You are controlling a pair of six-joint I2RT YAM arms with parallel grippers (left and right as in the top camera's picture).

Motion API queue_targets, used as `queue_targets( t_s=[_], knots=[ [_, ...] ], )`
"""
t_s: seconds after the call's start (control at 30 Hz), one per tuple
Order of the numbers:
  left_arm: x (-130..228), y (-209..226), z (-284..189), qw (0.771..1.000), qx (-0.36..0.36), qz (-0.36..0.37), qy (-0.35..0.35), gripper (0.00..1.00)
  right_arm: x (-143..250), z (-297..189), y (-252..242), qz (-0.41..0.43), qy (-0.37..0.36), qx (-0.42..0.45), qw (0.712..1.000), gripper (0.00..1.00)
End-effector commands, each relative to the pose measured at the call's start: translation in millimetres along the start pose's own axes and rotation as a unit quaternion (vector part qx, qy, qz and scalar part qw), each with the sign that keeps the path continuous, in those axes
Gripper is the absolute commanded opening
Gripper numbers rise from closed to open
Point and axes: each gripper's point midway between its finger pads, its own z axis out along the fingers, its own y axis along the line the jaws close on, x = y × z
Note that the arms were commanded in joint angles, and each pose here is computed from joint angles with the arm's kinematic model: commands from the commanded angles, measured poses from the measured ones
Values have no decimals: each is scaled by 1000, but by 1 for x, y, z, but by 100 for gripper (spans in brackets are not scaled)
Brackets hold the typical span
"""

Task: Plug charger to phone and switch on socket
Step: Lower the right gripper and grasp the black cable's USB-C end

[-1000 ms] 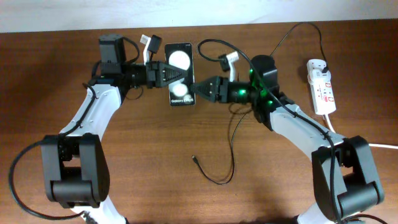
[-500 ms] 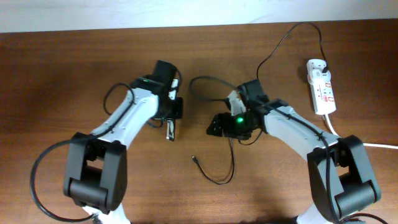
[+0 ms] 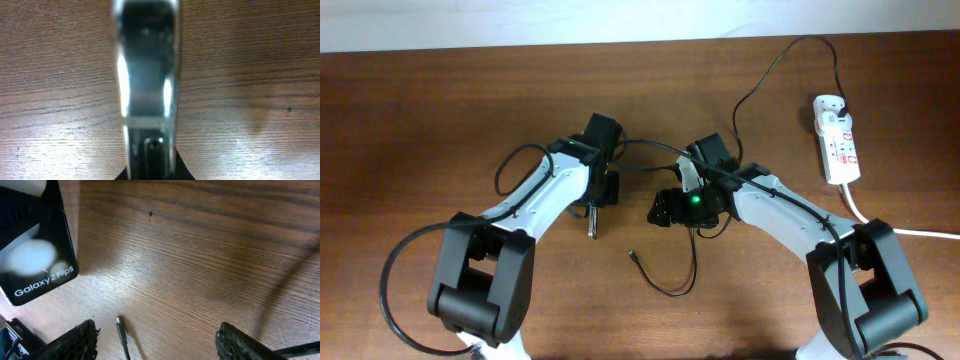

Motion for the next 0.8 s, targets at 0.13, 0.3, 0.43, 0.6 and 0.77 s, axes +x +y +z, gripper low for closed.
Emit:
queue_targets(
  t_s=[0.13,0.3,0.43,0.6,0.77],
  knots=[
    [0,3,3,1000,-5,-8,-8,0,-1,0,-1,-7,-1,4,1000,79],
    [1,3,4,1000,-6,-8,-6,7,-1,0,-1,-7,-1,4,1000,79],
    [4,4,7,1000,-7,-8,-4,0,-1,0,-1,-7,-2,4,1000,79],
    [-18,4,-17,995,85,-51,-10,0,-7,-13,11,-42,-16,-6,999,78],
    [-49,14,-53,947,300,-109,-32,0,17,-34,29,-90,3,-6,996,78]
  ],
)
